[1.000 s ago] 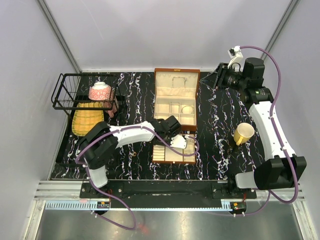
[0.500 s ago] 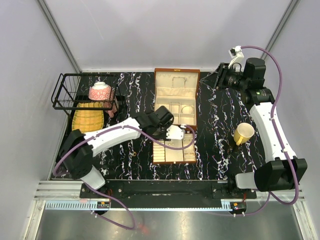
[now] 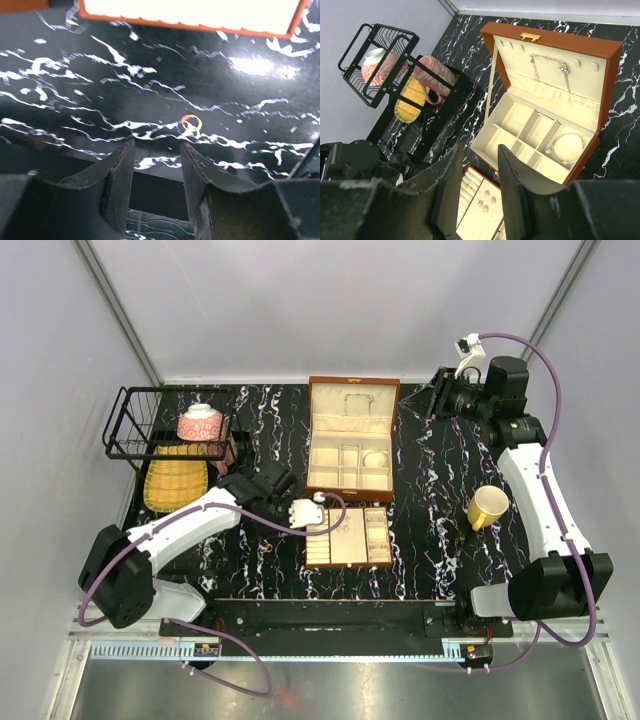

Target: Organize the mixed jewelry

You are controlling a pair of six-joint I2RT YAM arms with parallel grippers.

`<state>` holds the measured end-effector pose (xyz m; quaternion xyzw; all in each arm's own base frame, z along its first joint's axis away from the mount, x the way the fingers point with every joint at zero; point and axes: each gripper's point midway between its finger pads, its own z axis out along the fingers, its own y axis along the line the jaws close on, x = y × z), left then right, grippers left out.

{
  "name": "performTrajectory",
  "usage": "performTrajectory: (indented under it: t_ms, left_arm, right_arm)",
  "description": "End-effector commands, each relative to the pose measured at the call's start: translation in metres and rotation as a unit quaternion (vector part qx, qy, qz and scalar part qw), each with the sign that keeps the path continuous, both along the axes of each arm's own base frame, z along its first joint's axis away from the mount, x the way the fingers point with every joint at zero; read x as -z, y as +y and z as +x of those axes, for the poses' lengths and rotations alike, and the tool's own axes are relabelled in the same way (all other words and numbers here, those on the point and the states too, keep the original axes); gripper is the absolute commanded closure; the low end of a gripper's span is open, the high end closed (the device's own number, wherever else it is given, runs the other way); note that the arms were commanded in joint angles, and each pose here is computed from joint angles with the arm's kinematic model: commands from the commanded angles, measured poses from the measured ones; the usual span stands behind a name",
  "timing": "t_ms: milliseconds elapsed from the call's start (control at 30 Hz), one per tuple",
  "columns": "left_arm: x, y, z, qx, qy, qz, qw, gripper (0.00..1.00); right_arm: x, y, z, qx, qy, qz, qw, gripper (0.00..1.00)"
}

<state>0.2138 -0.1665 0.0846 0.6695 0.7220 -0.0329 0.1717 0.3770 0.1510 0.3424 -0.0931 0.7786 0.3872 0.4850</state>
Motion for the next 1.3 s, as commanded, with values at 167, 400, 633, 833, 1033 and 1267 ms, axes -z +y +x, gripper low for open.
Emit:
performTrajectory:
  t_ms: [167, 400, 633, 833, 1033, 1267]
  left_arm:
    - [0.026, 0.013, -0.046, 0.049, 0.067, -0.028, 0.996, 0.59]
    - [0.043, 0.012, -0.047, 0.078, 0.062, -0.03, 0.995, 0.62]
    - [0.052, 0.011, -0.038, 0.091, 0.05, -0.023, 0.994, 0.64]
    - [0.06, 0.012, -0.036, 0.096, 0.06, -0.009, 0.993, 0.64]
    - [0.066, 0.017, -0.038, 0.095, 0.066, 0.0, 0.993, 0.64]
    - [0.067, 0.018, -0.039, 0.093, 0.067, -0.002, 0.993, 0.64]
  right_arm:
    - [0.018, -0.002, 0.008, -0.006, -0.003, -0.012, 1.0, 0.59]
    - [0.02, -0.001, 0.007, -0.01, -0.001, -0.011, 1.0, 0.59]
    - [0.022, -0.001, 0.004, -0.011, 0.001, -0.011, 1.0, 0.59]
    - [0.02, -0.001, 0.002, -0.01, -0.003, -0.012, 1.0, 0.6]
    - [0.021, -0.002, 0.002, -0.009, -0.003, -0.013, 1.0, 0.59]
    - [0.022, -0.001, 0.003, -0.01, 0.0, -0.01, 1.0, 0.6]
